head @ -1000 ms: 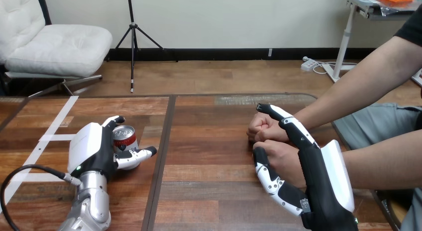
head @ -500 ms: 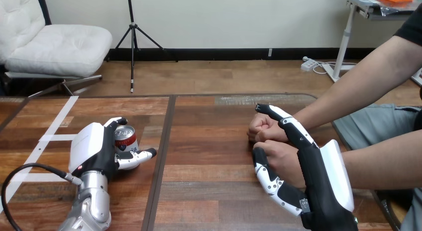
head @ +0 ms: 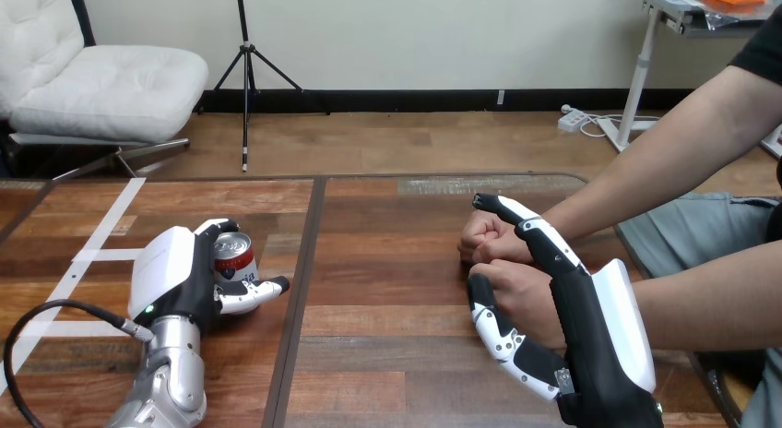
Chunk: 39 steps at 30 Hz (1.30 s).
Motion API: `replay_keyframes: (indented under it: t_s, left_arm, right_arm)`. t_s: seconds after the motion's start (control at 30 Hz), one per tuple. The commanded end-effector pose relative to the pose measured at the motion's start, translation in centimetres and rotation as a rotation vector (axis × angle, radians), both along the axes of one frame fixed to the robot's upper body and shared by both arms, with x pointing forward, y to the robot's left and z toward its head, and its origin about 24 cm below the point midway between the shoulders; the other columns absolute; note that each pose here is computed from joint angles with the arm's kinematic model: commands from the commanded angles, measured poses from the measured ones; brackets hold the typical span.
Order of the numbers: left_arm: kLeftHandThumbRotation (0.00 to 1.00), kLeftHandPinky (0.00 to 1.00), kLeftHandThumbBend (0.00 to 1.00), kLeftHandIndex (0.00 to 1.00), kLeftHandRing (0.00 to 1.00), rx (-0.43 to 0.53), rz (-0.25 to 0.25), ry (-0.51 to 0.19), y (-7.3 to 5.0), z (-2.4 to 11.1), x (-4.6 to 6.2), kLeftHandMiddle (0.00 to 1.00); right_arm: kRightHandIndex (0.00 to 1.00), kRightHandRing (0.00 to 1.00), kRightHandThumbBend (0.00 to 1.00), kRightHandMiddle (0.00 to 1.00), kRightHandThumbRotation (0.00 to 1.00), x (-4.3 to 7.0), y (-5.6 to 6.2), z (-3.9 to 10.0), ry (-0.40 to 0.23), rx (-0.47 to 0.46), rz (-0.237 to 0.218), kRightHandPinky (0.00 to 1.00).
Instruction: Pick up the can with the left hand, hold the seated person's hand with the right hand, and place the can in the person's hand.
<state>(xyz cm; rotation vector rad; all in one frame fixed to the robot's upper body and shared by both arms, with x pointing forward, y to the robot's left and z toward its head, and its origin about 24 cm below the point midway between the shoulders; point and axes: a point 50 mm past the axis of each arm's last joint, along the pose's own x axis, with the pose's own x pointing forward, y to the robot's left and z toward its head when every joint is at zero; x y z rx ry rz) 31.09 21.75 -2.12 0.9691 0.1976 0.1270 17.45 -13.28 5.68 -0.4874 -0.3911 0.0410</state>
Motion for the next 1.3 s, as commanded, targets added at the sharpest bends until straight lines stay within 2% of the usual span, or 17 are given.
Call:
replay_keyframes:
  t_s: [0.0,0.23,0.43,0.83,1.07,1.27]
  left_arm:
    - [0.32,0.59,0.76,0.79,0.71,0.044,-0.033,-0.103,-0.20,3.17,2.45,0.77]
    - [0.31,0.57,0.74,0.78,0.71,0.086,-0.042,-0.091,-0.15,3.20,2.53,0.77]
    - [0.25,0.57,0.74,0.77,0.70,0.125,-0.046,-0.079,-0.14,3.27,2.66,0.76]
    - [0.15,0.48,0.73,0.74,0.63,0.211,-0.054,-0.047,-0.27,3.51,3.04,0.69]
    - [0.05,0.44,0.73,0.70,0.58,0.226,-0.060,-0.048,-0.42,3.69,3.19,0.65]
    - [0.01,0.44,0.73,0.66,0.55,0.229,-0.064,-0.044,-0.53,3.80,3.30,0.62]
  right_arm:
    - [0.82,0.87,0.20,0.87,0.00,0.52,-0.14,1.58,-0.079,0.001,0.006,0.86]
    - [0.82,0.88,0.20,0.87,0.00,0.53,-0.13,1.56,-0.077,0.004,0.009,0.86]
    - [0.82,0.88,0.20,0.87,0.00,0.53,-0.11,1.58,-0.081,0.003,0.010,0.87]
    - [0.82,0.88,0.20,0.87,0.00,0.53,-0.11,1.58,-0.077,0.001,0.012,0.87]
    - [0.82,0.88,0.20,0.87,0.00,0.51,-0.09,1.59,-0.077,-0.001,0.010,0.87]
    - [0.82,0.88,0.20,0.87,0.00,0.51,-0.05,1.61,-0.076,0.000,0.010,0.87]
